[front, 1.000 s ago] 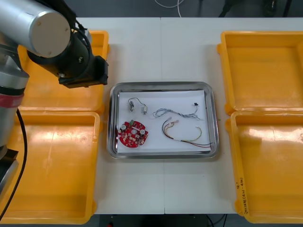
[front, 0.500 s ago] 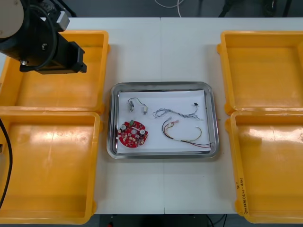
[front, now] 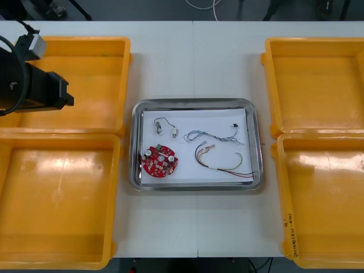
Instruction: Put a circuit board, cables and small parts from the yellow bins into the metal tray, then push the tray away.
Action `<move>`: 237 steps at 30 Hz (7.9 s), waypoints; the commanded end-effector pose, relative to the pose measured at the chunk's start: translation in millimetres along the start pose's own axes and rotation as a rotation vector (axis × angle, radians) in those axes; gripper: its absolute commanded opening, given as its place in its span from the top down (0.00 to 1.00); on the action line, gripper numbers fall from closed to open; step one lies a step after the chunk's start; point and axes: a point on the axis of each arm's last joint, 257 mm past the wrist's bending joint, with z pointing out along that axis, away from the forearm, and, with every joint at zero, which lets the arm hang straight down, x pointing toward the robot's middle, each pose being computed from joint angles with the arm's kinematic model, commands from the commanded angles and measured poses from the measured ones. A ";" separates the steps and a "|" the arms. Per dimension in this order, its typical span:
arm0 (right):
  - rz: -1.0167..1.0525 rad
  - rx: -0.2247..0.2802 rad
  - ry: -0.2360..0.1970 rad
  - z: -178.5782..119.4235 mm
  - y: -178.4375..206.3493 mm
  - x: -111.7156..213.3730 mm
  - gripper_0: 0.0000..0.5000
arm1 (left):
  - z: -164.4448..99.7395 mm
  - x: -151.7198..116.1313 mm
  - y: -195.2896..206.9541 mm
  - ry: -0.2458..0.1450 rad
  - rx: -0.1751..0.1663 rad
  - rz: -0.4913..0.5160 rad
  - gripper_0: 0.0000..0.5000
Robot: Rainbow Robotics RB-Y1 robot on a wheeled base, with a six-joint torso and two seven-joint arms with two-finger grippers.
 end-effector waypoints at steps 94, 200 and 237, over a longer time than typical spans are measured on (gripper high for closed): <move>-1.773 -0.168 -0.068 90.3 362.6 150.1 0.00 | -30.3 88.7 90.5 0.093 -0.124 0.142 0.00; -1.749 0.002 -0.203 133.7 391.0 115.3 1.00 | -30.3 88.7 90.5 0.093 -0.124 0.142 0.00; -1.680 0.031 -0.425 138.5 427.1 -1.3 1.00 | -30.3 88.7 90.5 0.093 -0.124 0.142 0.00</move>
